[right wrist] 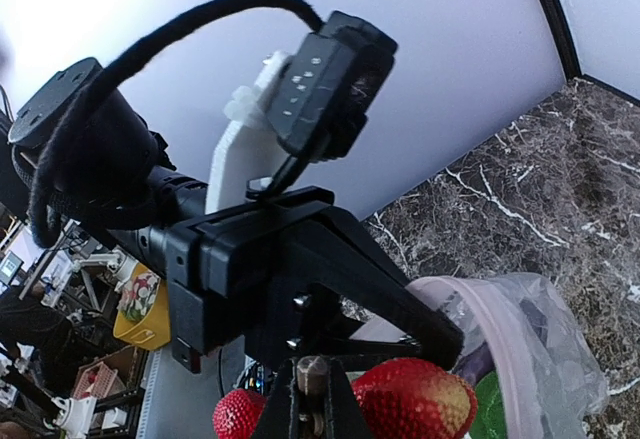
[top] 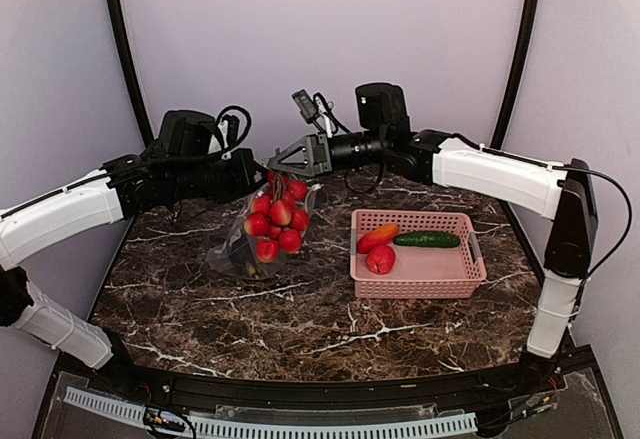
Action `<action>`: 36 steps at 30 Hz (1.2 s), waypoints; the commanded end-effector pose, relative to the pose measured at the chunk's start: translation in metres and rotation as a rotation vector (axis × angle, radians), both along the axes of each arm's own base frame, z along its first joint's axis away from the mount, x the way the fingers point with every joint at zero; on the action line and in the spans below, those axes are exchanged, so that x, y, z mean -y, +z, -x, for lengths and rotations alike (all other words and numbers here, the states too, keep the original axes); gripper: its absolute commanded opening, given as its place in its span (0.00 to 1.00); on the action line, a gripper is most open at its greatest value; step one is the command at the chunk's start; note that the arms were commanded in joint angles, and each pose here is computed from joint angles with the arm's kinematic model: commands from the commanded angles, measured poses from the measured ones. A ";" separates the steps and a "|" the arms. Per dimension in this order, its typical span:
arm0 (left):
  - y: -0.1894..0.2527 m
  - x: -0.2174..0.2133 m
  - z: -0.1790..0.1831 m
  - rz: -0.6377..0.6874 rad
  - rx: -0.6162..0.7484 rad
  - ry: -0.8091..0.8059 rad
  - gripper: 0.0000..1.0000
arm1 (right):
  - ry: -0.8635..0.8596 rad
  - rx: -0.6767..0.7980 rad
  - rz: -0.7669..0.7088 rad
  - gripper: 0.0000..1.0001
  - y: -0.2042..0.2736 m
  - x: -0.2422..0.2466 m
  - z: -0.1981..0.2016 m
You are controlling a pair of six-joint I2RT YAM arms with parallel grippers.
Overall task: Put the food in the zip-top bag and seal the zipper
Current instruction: Place the fake fruit in the zipper food storage bag.
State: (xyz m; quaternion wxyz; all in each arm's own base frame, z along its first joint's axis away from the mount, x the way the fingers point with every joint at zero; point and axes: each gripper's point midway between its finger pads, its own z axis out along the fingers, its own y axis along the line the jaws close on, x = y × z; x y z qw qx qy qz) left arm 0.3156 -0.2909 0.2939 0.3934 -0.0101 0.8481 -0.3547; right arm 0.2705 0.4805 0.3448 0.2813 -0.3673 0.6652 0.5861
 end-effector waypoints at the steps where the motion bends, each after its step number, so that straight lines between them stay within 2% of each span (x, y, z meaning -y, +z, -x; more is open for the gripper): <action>1: 0.024 0.010 0.010 0.038 0.076 -0.093 0.01 | 0.047 -0.073 -0.074 0.00 -0.006 0.006 -0.011; 5: 0.027 0.010 0.013 0.046 0.091 -0.107 0.01 | 0.033 -0.149 -0.065 0.00 -0.027 0.007 -0.021; 10: 0.023 0.008 0.015 0.036 0.086 -0.104 0.01 | -0.165 -0.122 0.054 0.00 -0.052 0.014 -0.054; 14: 0.015 0.005 0.013 0.019 0.075 -0.086 0.01 | -0.208 -0.053 0.099 0.32 -0.053 0.021 -0.058; 17: 0.010 0.003 0.011 0.008 0.068 -0.073 0.01 | -0.222 0.025 0.097 0.51 -0.038 0.028 -0.057; 19: 0.007 0.002 0.011 0.001 0.063 -0.070 0.01 | -0.228 0.089 0.095 0.60 -0.025 0.033 -0.055; 24: 0.005 -0.001 0.010 -0.002 0.061 -0.063 0.01 | -0.192 0.243 0.068 0.70 0.011 0.052 -0.043; 27: 0.006 -0.003 0.011 -0.008 0.068 -0.066 0.01 | -0.070 0.363 0.052 0.65 0.023 0.067 -0.019; 28: 0.007 -0.004 0.012 -0.008 0.072 -0.068 0.01 | 0.011 0.398 0.036 0.61 0.024 0.071 -0.006; 30: 0.008 -0.006 0.014 -0.018 0.079 -0.073 0.01 | 0.149 0.461 0.044 0.44 0.015 0.079 0.020; 32: 0.009 -0.008 0.016 -0.030 0.087 -0.079 0.01 | 0.253 0.521 0.072 0.38 -0.001 0.086 0.044; 36: 0.007 -0.010 0.018 -0.036 0.083 -0.081 0.01 | 0.437 0.692 0.186 0.32 -0.051 0.092 0.097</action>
